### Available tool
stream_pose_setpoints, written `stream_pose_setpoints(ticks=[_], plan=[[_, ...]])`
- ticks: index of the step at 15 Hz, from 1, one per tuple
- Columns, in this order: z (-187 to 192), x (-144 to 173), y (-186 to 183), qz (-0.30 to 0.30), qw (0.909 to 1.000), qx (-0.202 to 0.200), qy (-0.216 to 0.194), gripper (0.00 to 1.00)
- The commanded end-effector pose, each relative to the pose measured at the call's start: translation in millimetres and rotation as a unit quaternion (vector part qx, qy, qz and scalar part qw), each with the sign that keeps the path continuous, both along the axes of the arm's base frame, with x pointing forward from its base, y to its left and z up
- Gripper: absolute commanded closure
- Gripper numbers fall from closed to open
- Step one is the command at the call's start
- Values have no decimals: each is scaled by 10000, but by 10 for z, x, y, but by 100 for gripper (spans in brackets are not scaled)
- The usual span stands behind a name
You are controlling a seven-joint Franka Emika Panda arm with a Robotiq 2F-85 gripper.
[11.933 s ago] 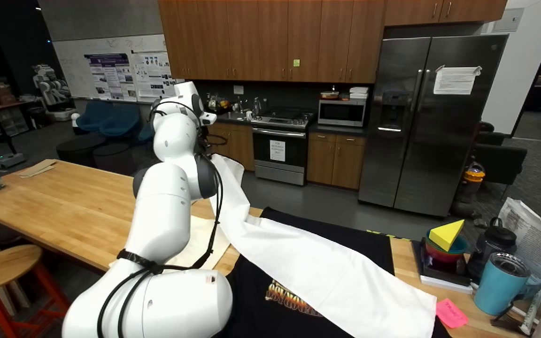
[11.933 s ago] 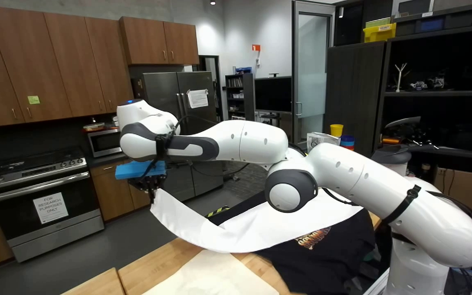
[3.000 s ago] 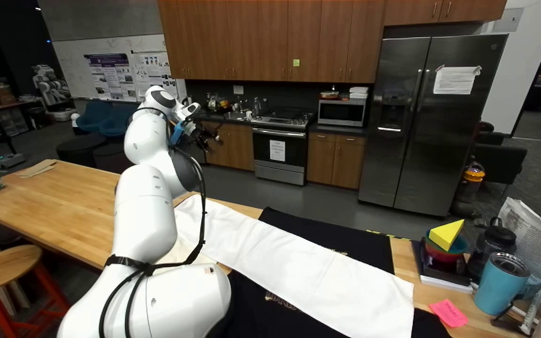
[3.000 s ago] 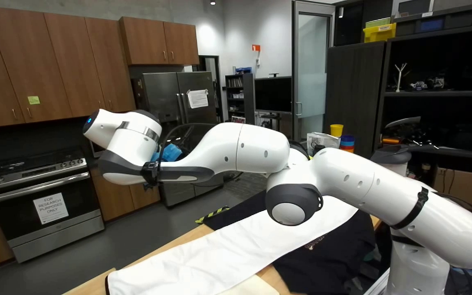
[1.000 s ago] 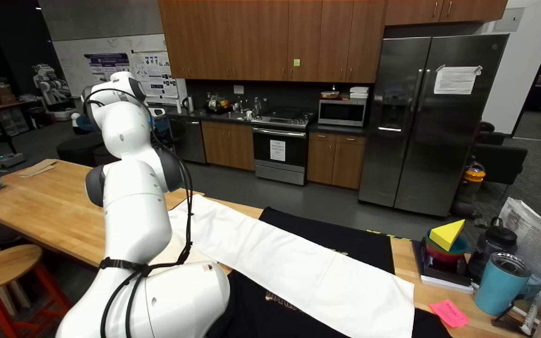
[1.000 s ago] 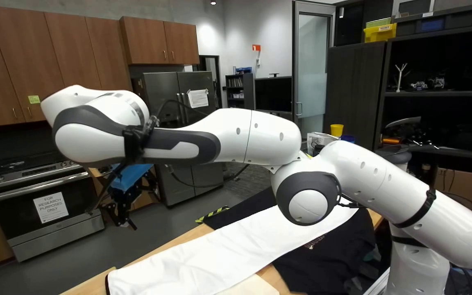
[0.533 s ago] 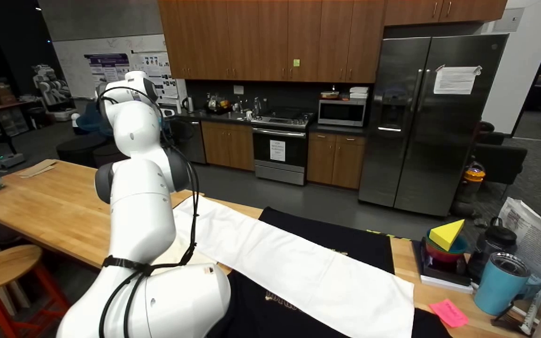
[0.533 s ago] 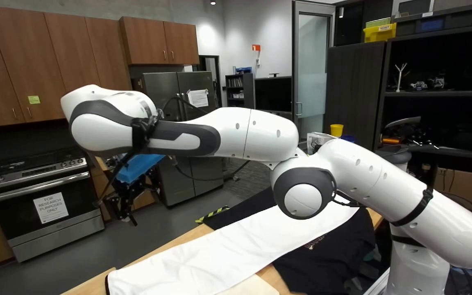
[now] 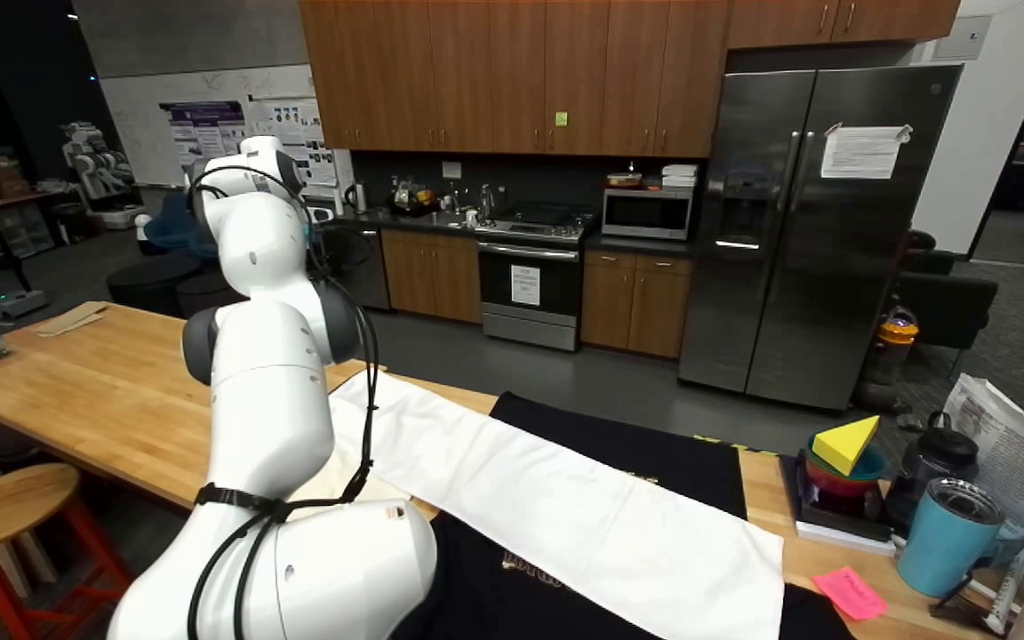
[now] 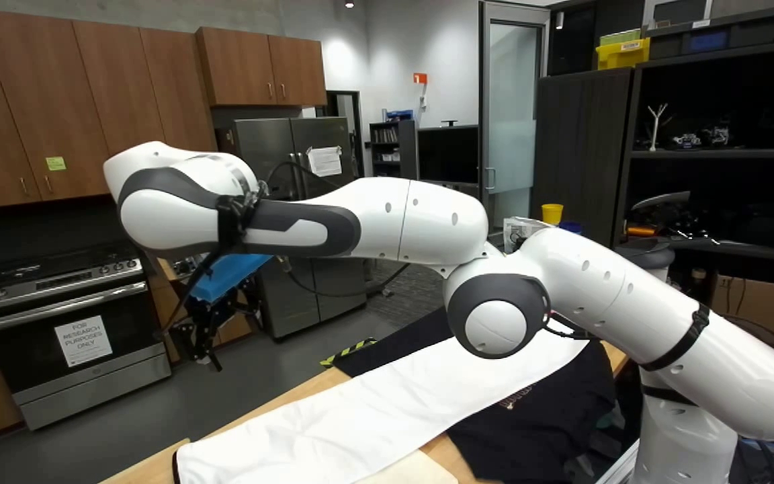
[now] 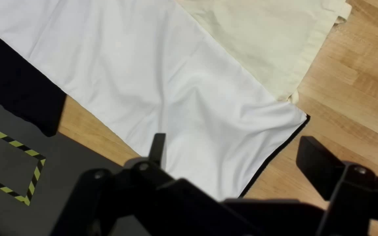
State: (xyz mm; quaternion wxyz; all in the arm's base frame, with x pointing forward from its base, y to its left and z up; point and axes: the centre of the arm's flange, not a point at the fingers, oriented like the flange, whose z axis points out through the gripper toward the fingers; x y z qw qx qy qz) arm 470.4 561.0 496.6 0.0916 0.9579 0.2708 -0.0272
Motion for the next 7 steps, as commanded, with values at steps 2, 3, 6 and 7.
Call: stream_pose_setpoints(ticks=[2,3,6,7], plan=[[4,-8,18,16,10000,26,-22,0],[4,-11,22,20,10000,29,-25,0],[5,-13,25,23,10000,33,-28,0],[5,-13,26,23,10000,33,-28,0]])
